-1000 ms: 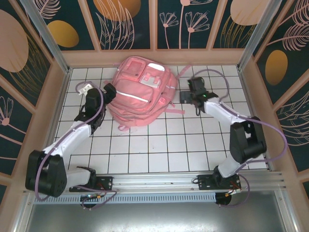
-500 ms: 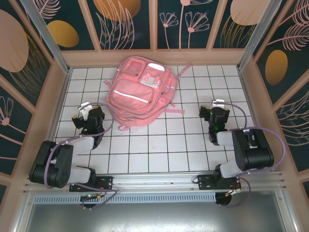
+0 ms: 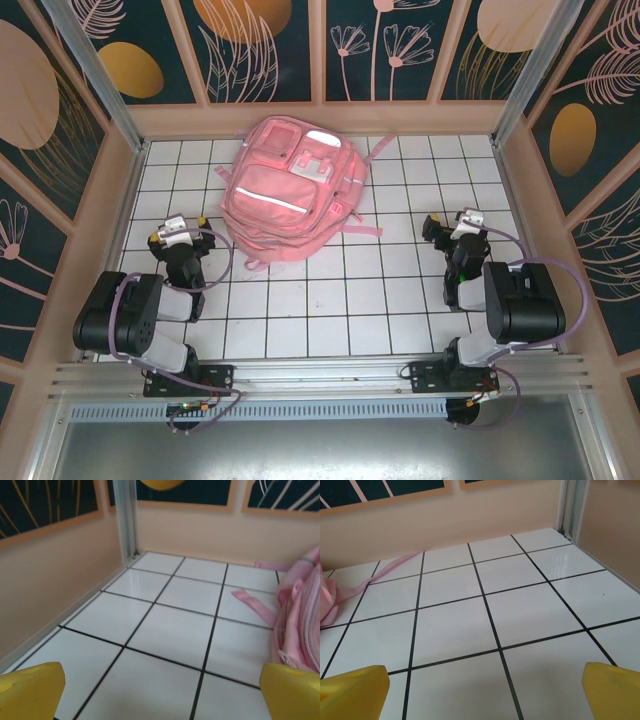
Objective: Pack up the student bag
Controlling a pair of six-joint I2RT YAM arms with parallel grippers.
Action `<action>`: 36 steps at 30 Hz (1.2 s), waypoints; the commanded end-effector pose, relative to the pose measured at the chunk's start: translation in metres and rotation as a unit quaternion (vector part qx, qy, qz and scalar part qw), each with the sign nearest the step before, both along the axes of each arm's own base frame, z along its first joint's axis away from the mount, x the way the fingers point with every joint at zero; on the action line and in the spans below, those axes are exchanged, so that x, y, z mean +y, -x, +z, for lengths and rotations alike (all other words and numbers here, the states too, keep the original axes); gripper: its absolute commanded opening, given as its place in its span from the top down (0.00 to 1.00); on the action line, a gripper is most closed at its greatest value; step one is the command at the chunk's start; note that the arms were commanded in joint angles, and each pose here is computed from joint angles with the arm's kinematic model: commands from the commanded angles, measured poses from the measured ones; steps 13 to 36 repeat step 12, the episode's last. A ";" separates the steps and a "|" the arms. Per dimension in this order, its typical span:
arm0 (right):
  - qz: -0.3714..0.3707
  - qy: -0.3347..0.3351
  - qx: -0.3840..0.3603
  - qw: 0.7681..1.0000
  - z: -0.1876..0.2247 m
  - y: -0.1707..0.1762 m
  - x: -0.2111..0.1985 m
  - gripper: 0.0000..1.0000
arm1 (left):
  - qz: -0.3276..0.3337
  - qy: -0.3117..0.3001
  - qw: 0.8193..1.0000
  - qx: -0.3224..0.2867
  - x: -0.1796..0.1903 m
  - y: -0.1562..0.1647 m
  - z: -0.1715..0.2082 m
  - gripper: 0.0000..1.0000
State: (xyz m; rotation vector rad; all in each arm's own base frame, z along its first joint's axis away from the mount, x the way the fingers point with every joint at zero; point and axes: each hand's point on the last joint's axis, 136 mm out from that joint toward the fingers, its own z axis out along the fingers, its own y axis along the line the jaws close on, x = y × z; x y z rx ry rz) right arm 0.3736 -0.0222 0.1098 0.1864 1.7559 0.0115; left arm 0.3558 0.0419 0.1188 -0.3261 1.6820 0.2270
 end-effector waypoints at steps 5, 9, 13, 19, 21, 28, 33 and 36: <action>0.026 0.005 -0.024 0.999 0.011 -0.004 0.009 0.01 | -0.021 0.000 0.999 -0.040 -0.005 -0.009 0.021 0.01; 0.037 0.003 -0.022 0.999 0.011 -0.005 0.012 0.01 | -0.019 0.000 0.999 -0.041 -0.004 -0.009 0.021 0.01; 0.036 0.003 -0.024 0.999 0.012 -0.004 0.011 0.01 | -0.020 0.000 0.999 -0.039 -0.005 -0.008 0.020 0.01; 0.036 0.003 -0.024 0.999 0.012 -0.004 0.011 0.01 | -0.020 0.000 0.999 -0.039 -0.005 -0.008 0.020 0.01; 0.036 0.003 -0.024 0.999 0.012 -0.004 0.011 0.01 | -0.020 0.000 0.999 -0.039 -0.005 -0.008 0.020 0.01; 0.036 0.003 -0.024 0.999 0.012 -0.004 0.011 0.01 | -0.020 0.000 0.999 -0.039 -0.005 -0.008 0.020 0.01; 0.036 0.003 -0.024 0.999 0.012 -0.004 0.011 0.01 | -0.020 0.000 0.999 -0.039 -0.005 -0.008 0.020 0.01; 0.036 0.003 -0.024 0.999 0.012 -0.004 0.011 0.01 | -0.020 0.000 0.999 -0.039 -0.005 -0.008 0.020 0.01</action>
